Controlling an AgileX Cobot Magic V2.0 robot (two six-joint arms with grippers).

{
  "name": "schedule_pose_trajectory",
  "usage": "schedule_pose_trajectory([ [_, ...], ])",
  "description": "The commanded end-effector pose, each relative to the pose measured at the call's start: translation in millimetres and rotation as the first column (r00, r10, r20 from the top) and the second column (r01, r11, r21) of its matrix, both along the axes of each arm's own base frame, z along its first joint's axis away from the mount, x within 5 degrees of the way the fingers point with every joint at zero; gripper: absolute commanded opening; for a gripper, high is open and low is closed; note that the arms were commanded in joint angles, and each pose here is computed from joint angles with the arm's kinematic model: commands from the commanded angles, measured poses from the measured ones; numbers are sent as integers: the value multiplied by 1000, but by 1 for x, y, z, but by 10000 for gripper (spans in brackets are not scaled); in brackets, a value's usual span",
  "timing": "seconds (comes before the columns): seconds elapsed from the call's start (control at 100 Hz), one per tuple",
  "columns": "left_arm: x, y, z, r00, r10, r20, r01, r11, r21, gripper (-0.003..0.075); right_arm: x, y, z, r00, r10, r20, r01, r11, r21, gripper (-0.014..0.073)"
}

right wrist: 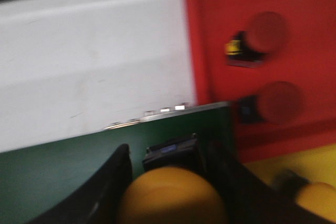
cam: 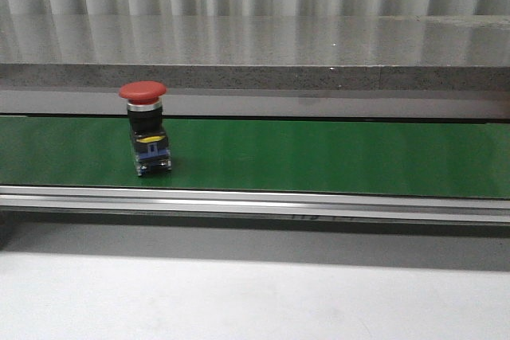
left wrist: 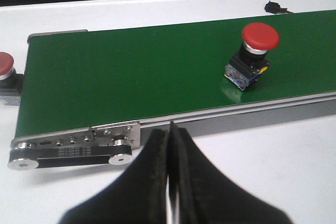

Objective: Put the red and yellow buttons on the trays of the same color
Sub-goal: 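Lower the yellow button into the yellow tray and open the right gripper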

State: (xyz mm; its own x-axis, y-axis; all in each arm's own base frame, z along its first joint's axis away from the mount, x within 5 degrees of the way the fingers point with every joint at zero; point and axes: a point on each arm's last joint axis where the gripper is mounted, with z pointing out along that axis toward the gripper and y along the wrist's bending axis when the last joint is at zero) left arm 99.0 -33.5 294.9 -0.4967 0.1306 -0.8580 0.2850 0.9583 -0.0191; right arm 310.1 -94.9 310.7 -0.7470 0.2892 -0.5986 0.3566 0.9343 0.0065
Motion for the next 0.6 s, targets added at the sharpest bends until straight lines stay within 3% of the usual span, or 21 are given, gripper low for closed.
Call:
schedule_pose_trajectory([
  [0.0, 3, -3, 14, 997, -10, 80, 14, 999, -45, -20, -19, -39, 25, 980, -153, 128, 158, 987, -27, 8],
  [0.18, 3, -3, 14, 997, -10, 80, 14, 999, -45, -20, -58, -108, 21, 870, -461, 174, 461, 886, 43, 8],
  [0.36, 3, -3, 14, 997, -10, 80, 14, 999, -45, -20, -88, -140, -8, 771, -619, 149, 612, 785, 99, 8],
  [0.59, 3, -3, 14, 997, -11, 81, 14, 999, -46, -20, -84, -150, -55, 748, -648, 145, 634, 762, 134, 8],
])
